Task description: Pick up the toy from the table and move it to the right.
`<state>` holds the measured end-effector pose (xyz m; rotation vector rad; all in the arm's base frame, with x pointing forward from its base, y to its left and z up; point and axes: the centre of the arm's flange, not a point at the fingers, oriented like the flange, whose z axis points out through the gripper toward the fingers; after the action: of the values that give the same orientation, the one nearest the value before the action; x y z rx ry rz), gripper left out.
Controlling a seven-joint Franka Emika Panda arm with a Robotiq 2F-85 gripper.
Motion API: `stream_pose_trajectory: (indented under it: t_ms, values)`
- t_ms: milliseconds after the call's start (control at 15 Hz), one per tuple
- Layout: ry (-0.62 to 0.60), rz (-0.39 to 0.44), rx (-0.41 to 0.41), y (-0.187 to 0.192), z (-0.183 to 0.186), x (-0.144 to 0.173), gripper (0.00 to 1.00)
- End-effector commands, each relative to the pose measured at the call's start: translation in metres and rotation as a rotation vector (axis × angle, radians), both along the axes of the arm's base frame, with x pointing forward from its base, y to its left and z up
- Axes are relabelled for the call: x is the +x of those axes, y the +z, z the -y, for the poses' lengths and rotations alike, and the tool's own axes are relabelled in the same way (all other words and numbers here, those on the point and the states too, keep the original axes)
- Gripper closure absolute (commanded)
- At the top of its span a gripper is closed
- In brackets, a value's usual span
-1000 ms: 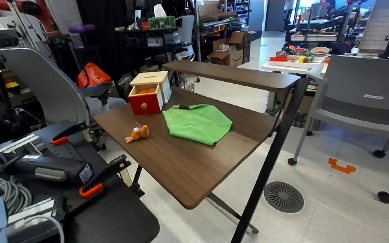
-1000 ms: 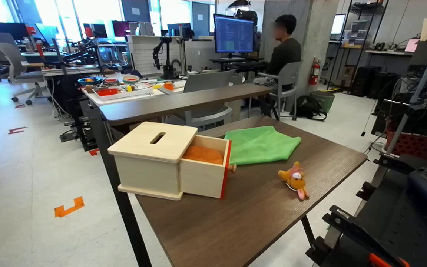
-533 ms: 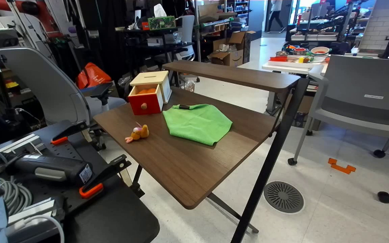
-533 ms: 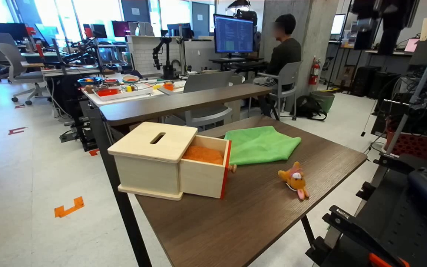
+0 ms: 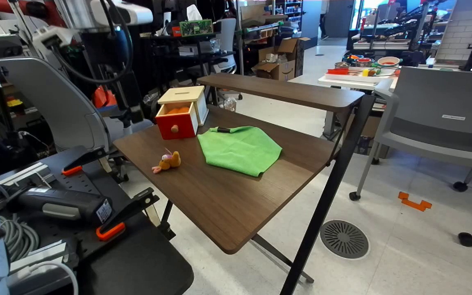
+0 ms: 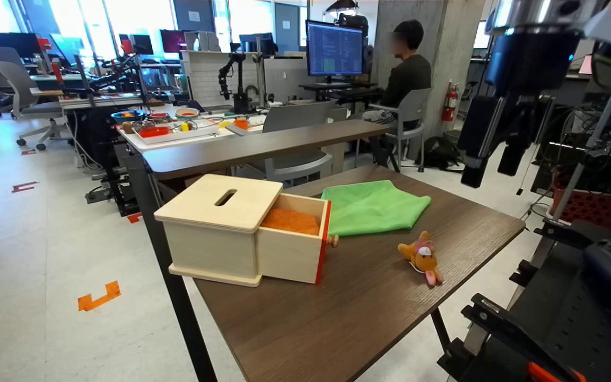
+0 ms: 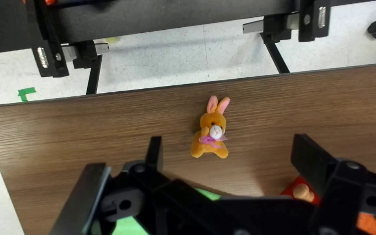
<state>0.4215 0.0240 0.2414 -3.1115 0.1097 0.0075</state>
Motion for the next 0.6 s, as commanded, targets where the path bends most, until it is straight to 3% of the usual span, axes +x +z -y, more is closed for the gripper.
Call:
stream_pose_trajectory:
  t_ms: [0, 533]
  values:
    - [-0.028, 0.016, -0.019, -0.061, -0.007, 0.023, 0.00]
    - [-0.068, 0.012, 0.006, -0.141, -0.020, 0.057, 0.00]
